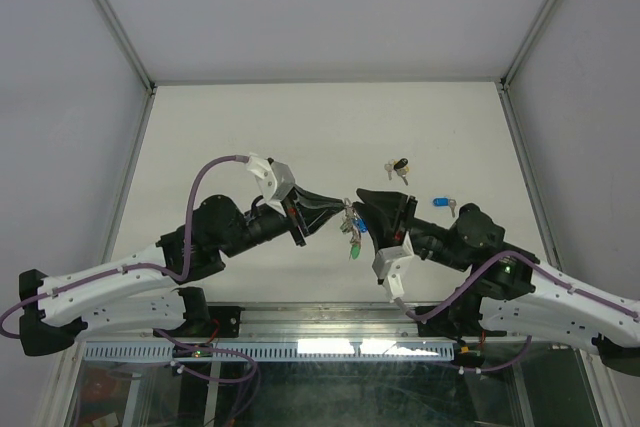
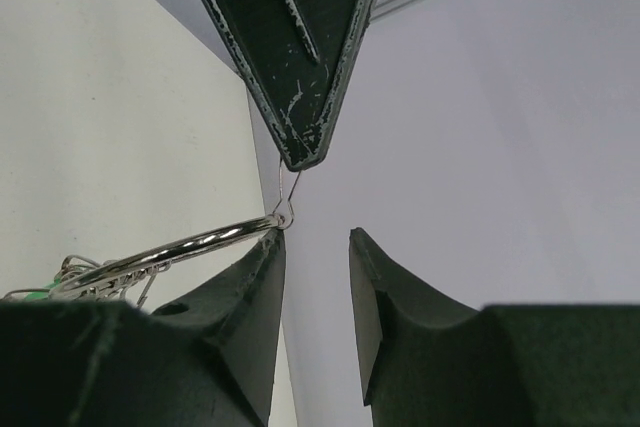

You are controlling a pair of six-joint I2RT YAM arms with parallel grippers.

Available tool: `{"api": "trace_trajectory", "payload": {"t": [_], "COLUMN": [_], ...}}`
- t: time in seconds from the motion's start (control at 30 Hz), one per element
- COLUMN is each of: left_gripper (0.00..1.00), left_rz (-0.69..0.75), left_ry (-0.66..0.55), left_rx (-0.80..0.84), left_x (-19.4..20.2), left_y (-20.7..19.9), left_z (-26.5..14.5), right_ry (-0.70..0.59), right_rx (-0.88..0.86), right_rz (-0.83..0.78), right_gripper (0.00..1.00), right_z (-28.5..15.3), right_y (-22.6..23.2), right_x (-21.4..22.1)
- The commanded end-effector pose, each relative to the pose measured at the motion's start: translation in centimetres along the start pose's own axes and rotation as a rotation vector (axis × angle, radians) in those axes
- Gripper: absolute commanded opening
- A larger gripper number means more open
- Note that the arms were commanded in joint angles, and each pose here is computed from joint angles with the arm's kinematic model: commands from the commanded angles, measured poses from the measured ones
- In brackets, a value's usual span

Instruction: Put the keys on the keyring

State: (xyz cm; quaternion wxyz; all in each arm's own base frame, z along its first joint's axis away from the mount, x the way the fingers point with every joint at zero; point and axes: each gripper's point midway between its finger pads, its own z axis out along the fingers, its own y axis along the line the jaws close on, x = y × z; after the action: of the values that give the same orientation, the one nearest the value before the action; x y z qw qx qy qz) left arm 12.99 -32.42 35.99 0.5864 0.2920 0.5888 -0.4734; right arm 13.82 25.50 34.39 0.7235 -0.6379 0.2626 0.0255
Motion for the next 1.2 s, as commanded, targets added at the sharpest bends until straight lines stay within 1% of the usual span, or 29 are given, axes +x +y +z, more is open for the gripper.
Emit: {"api": "trace_trajectory", "payload": {"t": [0.0,0.23,0.63,1.0,1.17], "left_gripper": [0.00,0.00,0.00,0.00,0.00], "left_rz": [-0.022,-0.029,-0.029,-0.029,-0.027], "left_ry": [-0.150,-0.163,-0.163,-0.169,-0.162], "left_rx": [0.050,0.061,0.059,0.056,0.052], "left_x": [-5.2,-5.6,-5.6,-5.8,-5.5], "left_y": [-1.3,-1.6,-1.5,-1.5,-1.4], "left_z": [-0.5,-0.5,-0.5,-0.4,-0.2], "right_ry": [-0.078,-0.086,-0.025,-0.107,-0.121], "right_rx": [0.048,0.037,0.021,0.072,0.086], "right_rz": [-0.013,-0.023,-0.049,0.007,0.017], "right_gripper": [0.34,0.33,0.33,0.33,0.31], "right_z": [0.3,0.5,0.4,1.2,1.4], "right_y": [-1.3,-1.1,-0.6,-1.2,-1.7], "right_x": [-1.6,-1.7,-0.5,-1.9,-2.3]}}
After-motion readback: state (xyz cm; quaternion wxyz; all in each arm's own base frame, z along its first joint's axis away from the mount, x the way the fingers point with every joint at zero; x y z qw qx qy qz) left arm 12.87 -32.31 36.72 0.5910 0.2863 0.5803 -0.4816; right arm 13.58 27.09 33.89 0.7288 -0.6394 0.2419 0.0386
